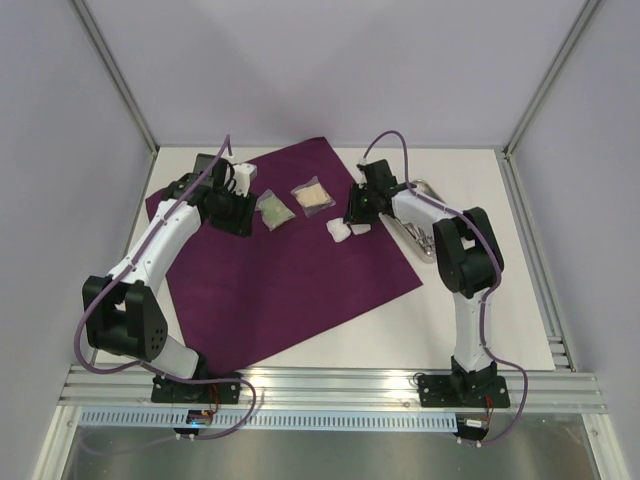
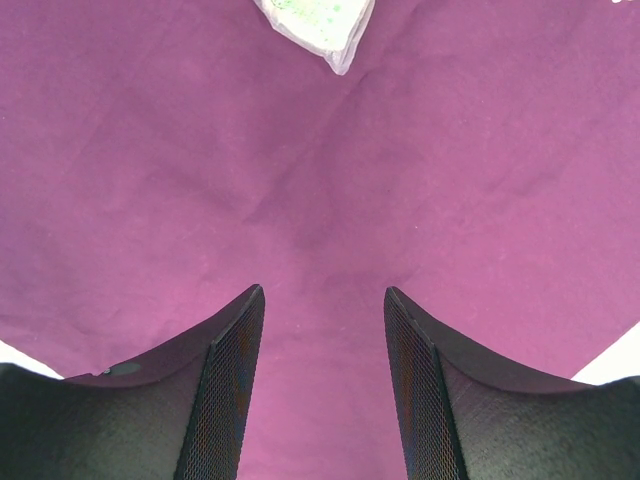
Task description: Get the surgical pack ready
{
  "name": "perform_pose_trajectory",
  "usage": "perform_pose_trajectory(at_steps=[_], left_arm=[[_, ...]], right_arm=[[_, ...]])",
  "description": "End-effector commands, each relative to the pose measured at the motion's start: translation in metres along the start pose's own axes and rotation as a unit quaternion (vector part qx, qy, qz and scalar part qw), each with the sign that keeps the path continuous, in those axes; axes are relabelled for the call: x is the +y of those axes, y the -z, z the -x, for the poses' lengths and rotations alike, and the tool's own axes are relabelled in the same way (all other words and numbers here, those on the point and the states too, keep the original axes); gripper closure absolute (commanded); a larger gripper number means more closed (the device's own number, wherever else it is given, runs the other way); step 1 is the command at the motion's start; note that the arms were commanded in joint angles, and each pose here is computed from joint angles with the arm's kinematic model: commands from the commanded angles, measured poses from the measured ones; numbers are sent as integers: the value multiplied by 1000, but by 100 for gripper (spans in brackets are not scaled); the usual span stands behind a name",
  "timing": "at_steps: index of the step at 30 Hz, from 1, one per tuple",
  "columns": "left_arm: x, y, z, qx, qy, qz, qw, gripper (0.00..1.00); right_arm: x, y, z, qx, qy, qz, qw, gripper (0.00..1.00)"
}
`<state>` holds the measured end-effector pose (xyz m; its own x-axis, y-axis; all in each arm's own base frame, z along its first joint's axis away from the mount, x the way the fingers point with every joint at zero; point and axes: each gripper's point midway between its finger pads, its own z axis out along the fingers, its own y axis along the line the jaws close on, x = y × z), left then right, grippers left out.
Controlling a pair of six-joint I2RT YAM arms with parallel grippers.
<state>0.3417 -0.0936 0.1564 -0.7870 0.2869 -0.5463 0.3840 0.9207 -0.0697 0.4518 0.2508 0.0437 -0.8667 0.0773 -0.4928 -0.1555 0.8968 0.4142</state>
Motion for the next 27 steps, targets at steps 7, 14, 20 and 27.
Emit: perform_pose_trajectory(at_steps=[7, 14, 20, 27], left_arm=[[-2, 0, 3, -5, -10, -10, 1000, 40], [-4, 0, 2, -4, -10, -13, 1000, 40], [-4, 1, 2, -5, -10, -13, 1000, 40], [-3, 1, 2, -5, -11, -12, 1000, 40]], right_arm=[[13, -7, 0, 4, 1, 16, 1000, 68], [12, -14, -18, 28, 1, 13, 1000, 64], [21, -13, -24, 42, 2, 36, 998, 76], [44, 2, -10, 28, -9, 78, 997, 97]])
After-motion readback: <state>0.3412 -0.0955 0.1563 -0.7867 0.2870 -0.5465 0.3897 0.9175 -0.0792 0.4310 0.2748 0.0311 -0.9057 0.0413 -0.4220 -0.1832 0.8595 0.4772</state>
